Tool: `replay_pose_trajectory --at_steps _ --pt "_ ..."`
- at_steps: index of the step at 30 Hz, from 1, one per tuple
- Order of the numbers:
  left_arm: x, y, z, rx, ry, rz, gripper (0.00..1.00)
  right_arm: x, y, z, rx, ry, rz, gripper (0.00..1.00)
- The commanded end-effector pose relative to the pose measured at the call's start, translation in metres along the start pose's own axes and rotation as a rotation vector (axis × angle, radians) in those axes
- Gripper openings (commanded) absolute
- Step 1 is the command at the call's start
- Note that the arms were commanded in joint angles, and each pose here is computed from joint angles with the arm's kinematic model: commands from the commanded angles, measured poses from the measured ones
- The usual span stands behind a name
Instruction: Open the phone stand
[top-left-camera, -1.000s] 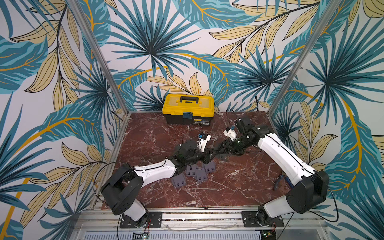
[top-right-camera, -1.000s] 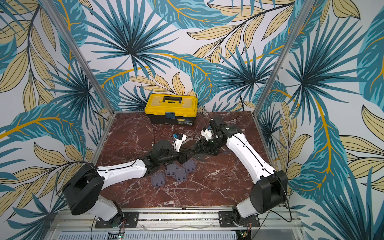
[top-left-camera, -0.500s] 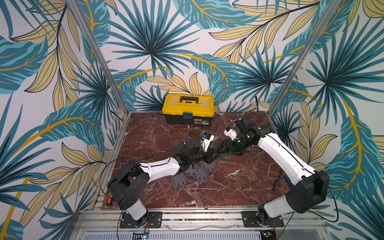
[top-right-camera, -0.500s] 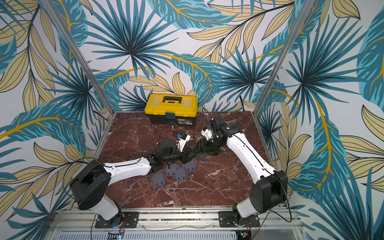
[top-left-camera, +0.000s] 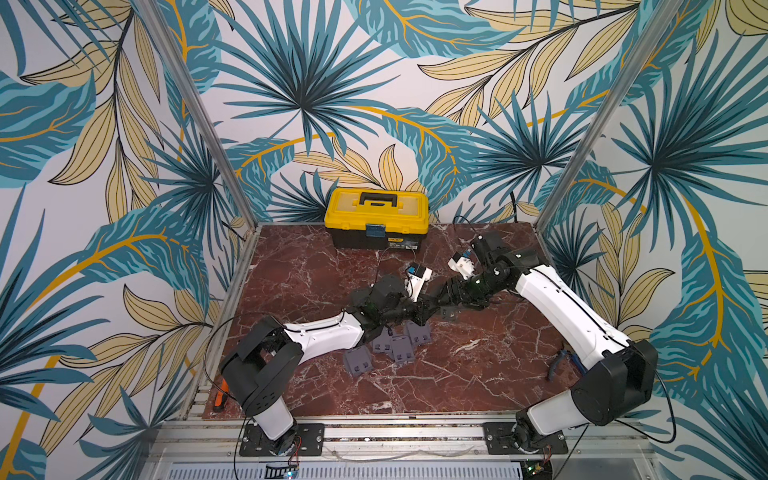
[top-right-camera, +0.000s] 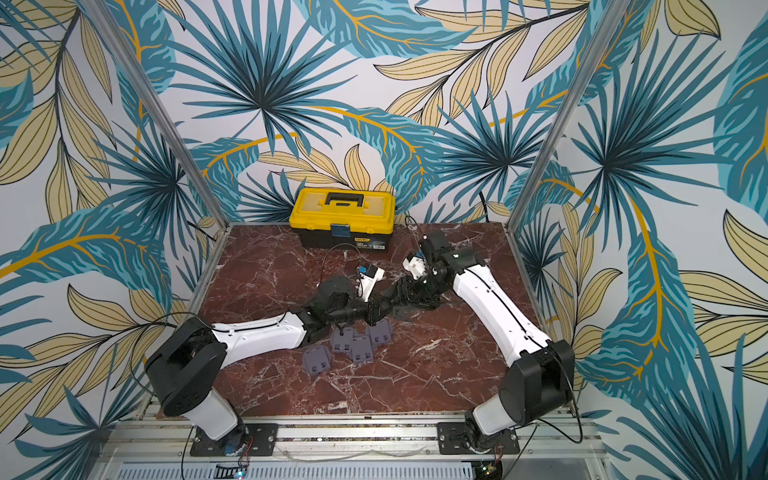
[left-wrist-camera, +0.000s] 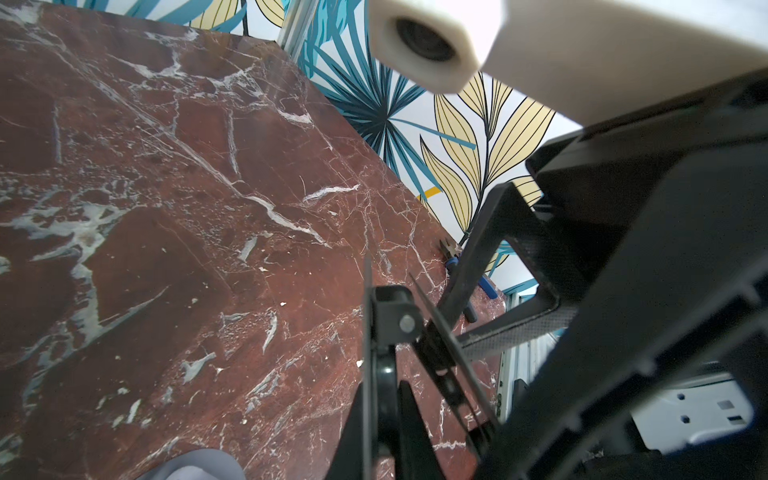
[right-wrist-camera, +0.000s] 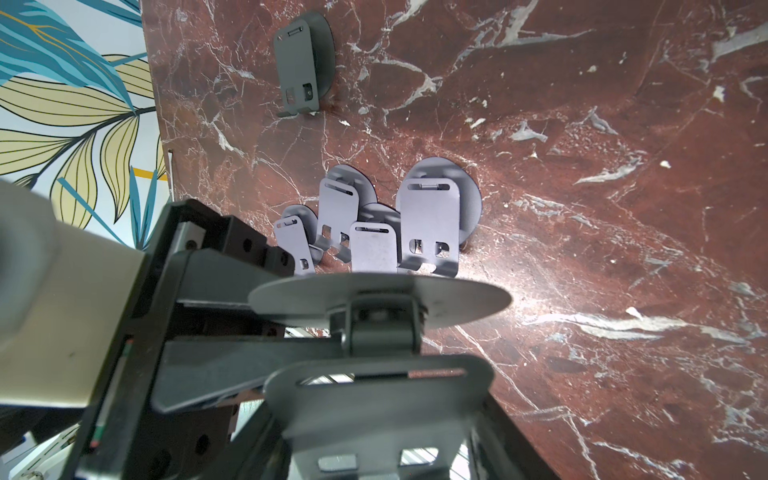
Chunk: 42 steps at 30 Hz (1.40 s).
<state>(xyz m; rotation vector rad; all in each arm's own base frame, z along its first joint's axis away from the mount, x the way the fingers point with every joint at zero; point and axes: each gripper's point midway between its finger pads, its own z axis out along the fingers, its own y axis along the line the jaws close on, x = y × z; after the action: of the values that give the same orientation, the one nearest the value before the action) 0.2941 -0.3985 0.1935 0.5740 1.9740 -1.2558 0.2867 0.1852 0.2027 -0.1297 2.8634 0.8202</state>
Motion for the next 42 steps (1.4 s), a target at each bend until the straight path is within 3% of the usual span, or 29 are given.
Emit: replay_pose_trajectory --at_steps 1,12,23,42 --pt "-0.016 -0.010 0.003 0.044 -0.056 0.024 0.00 0.002 0.004 0.004 -0.023 0.012 0.014 0.27" --pt "-0.025 -0.019 -0.003 0.066 -0.085 0.026 0.00 -0.012 -0.001 -0.001 0.002 -0.109 0.035 0.58" --pt "-0.027 -0.014 -0.010 0.026 -0.111 0.016 0.00 -0.033 -0.013 -0.021 0.092 -0.286 0.063 0.75" --pt "-0.032 -0.014 -0.008 0.024 -0.122 0.006 0.00 -0.041 -0.011 -0.007 0.073 -0.260 0.067 0.68"
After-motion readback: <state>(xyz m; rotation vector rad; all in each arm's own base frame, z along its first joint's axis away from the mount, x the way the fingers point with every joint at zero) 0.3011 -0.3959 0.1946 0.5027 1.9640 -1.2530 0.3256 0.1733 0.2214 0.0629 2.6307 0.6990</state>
